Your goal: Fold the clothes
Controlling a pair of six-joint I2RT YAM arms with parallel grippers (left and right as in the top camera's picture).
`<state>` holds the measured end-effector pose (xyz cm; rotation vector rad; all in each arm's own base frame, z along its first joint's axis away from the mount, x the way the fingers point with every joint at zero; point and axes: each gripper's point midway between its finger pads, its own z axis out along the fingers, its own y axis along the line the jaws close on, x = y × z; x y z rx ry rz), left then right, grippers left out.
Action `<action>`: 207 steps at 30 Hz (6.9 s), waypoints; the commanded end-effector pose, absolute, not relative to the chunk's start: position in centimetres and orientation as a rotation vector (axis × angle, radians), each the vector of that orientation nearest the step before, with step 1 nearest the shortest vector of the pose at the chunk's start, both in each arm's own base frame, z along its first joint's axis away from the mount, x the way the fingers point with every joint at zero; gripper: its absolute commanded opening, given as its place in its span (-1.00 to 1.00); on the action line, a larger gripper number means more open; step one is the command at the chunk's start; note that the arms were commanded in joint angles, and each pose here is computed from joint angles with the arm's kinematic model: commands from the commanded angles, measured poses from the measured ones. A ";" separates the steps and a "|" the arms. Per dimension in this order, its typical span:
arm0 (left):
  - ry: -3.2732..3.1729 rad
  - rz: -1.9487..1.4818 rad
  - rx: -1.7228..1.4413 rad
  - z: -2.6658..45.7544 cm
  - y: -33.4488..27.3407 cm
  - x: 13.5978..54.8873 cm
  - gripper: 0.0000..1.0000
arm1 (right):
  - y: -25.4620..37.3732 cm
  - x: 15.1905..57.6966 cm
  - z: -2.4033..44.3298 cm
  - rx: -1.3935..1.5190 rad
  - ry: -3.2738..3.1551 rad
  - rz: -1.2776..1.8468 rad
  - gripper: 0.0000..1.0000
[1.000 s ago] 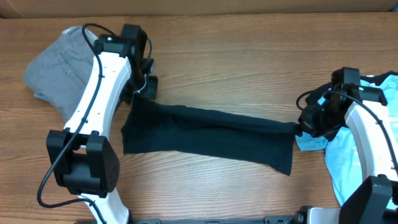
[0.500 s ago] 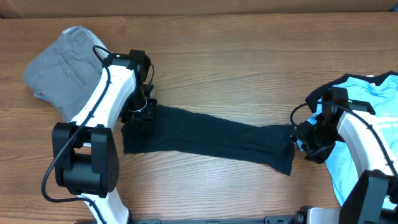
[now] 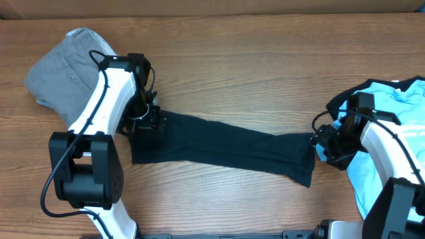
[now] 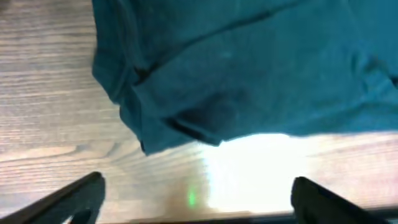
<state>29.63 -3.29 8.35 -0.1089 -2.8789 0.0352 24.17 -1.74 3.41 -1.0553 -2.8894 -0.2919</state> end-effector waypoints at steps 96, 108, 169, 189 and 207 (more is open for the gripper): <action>-3.280 0.278 0.171 6.0 -3.4 29.5 0.99 | 17.3 28.2 11.2 -0.314 -3.207 -0.830 -0.19; -3.144 0.376 0.108 -0.4 -4.8 29.5 0.80 | 17.1 27.7 15.0 -0.286 -3.283 -0.945 -0.18; -2.981 0.092 -0.453 8.7 -21.3 26.0 0.36 | 11.9 28.5 16.3 -0.553 -3.332 -0.888 -0.14; -3.018 0.383 -0.204 7.1 -13.0 31.8 1.00 | 14.4 27.1 16.5 -0.289 -3.311 -0.958 -0.15; -2.894 0.771 -0.259 0.6 -15.4 27.6 -0.28 | 14.5 27.2 16.6 -0.288 -3.315 -0.963 -0.14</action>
